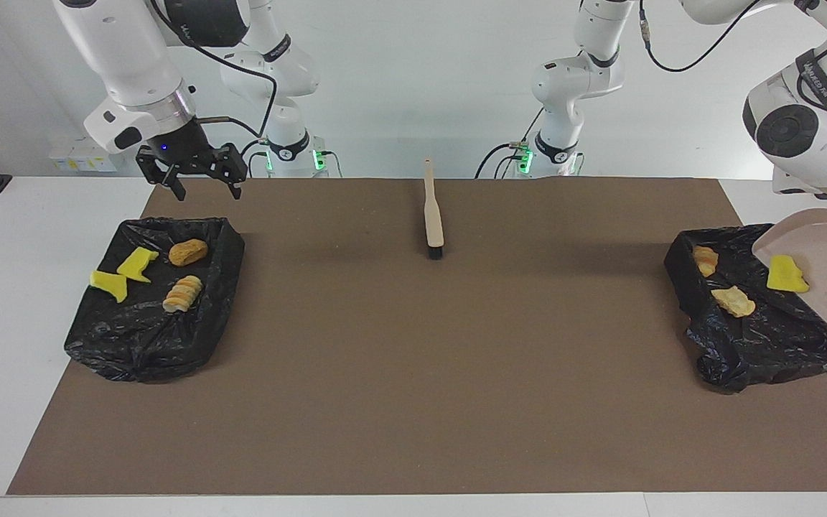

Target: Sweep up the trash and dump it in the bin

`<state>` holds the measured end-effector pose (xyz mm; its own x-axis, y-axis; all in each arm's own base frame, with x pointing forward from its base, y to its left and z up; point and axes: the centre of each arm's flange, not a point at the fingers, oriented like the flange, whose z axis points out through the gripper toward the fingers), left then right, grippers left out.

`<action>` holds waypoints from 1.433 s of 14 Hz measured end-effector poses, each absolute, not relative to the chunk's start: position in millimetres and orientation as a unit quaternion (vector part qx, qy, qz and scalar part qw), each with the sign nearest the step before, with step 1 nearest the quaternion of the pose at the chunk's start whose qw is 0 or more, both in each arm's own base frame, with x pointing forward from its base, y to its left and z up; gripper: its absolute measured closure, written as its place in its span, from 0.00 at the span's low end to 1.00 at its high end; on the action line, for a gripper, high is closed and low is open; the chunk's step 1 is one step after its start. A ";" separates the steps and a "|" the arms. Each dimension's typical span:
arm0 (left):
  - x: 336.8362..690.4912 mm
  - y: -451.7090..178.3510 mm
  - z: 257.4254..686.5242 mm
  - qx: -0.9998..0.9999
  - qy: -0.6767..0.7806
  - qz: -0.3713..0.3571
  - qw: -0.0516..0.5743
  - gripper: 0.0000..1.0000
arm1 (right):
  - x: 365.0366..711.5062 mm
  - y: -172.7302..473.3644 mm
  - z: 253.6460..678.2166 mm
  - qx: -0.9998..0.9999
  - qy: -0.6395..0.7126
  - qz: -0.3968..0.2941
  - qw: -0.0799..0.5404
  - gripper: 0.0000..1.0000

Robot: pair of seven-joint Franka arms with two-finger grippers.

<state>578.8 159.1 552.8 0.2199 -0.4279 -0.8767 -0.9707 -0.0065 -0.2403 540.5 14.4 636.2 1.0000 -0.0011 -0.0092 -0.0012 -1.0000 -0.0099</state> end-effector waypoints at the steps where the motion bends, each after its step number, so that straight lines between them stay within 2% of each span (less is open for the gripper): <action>1: 578.1 160.9 552.2 -0.642 0.545 0.305 0.446 0.69 | 537.3 14.0 638.6 -1.000 0.001 0.004 0.005 0.00; 6: 576.9 160.3 555.8 -0.646 0.541 0.300 0.447 0.69 | 521.7 -0.7 629.9 -1.000 0.017 0.017 0.006 0.00; 9: 576.5 148.1 568.5 -0.686 0.536 0.253 0.423 0.69 | 518.9 -5.9 629.3 -1.000 0.023 0.018 0.006 0.00; 16: 569.2 105.4 565.5 -0.805 0.469 0.182 0.316 0.69 | 519.0 0.6 629.3 -1.000 0.017 0.018 0.006 0.00; 20: 567.2 72.9 553.0 -0.867 0.426 0.124 0.224 0.69 | 519.0 0.6 629.3 -1.000 0.017 0.018 0.006 0.00</action>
